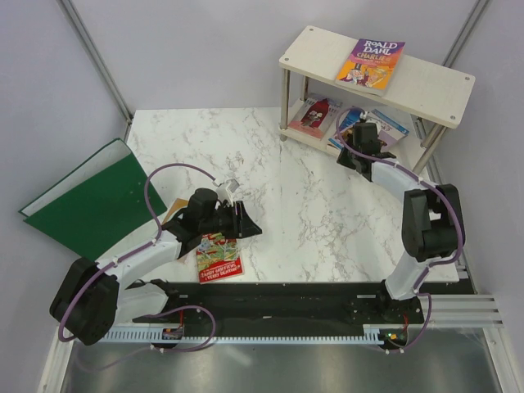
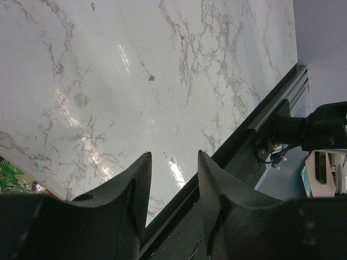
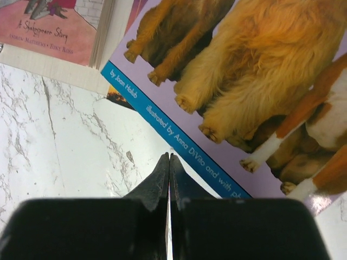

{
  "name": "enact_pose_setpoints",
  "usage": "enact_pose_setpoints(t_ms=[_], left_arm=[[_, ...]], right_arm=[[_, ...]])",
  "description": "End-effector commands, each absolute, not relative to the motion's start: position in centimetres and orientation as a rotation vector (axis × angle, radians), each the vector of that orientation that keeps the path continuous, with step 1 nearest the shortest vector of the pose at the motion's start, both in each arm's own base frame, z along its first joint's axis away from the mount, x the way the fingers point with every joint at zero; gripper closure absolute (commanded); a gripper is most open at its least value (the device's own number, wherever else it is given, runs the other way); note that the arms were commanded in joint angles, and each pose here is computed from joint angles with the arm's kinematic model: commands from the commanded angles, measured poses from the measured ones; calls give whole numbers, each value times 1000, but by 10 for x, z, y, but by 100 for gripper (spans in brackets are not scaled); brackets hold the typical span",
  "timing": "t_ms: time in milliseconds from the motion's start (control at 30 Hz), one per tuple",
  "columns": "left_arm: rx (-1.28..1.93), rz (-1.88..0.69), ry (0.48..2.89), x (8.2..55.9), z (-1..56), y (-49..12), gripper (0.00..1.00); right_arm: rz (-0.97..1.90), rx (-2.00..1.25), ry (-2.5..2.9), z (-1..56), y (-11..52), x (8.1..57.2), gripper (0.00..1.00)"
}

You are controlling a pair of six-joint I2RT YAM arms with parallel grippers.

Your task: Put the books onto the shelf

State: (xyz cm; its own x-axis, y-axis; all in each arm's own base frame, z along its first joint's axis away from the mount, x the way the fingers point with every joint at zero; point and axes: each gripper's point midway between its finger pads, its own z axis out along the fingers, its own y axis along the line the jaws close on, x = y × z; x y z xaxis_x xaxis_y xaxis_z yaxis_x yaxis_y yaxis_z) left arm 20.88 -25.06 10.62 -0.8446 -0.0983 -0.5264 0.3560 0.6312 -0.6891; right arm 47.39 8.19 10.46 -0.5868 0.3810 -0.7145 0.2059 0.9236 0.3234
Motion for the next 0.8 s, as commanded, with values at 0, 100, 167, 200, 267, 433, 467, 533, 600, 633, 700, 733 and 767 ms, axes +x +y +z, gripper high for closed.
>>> enact_pose_setpoints(t_ms=[0, 100, 167, 200, 267, 433, 467, 533, 600, 633, 700, 733, 767], left_arm=[[205, -1141, 2292, 211, 110, -252, 54], [210, -1146, 2289, 210, 111, -252, 54], [206, -1147, 2287, 211, 111, -252, 54], [206, -1147, 2287, 210, 111, -252, 54], [205, -1148, 2284, 211, 111, -252, 54], [204, -1155, 2286, 209, 110, -253, 54], [205, -1153, 2282, 210, 111, -253, 54], [206, -1156, 2283, 209, 110, -253, 54], [206, -1156, 2280, 209, 111, -253, 54], [202, -1153, 2280, 210, 111, -253, 54], [207, -1158, 2278, 209, 110, -253, 54], [205, -1160, 2281, 209, 110, -254, 54], [204, -1159, 2279, 209, 110, -253, 54]], right_arm=[[240, 393, 2192, 121, 77, 462, 99], [208, 390, 2205, 120, 71, 454, 99], [173, 396, 2202, 121, 65, 448, 99], [169, 398, 2198, 122, 64, 447, 99], [153, 409, 2194, 125, 59, 445, 99], [126, 411, 2213, 125, 52, 439, 99], [109, 421, 2216, 123, 48, 437, 99], [96, 429, 2214, 124, 42, 434, 99], [72, 455, 2220, 122, 34, 429, 98], [61, 464, 2230, 118, 29, 427, 98], [49, 482, 2227, 118, 23, 424, 97], [41, 490, 2229, 116, 19, 423, 97], [35, 495, 2230, 115, 17, 422, 96]])
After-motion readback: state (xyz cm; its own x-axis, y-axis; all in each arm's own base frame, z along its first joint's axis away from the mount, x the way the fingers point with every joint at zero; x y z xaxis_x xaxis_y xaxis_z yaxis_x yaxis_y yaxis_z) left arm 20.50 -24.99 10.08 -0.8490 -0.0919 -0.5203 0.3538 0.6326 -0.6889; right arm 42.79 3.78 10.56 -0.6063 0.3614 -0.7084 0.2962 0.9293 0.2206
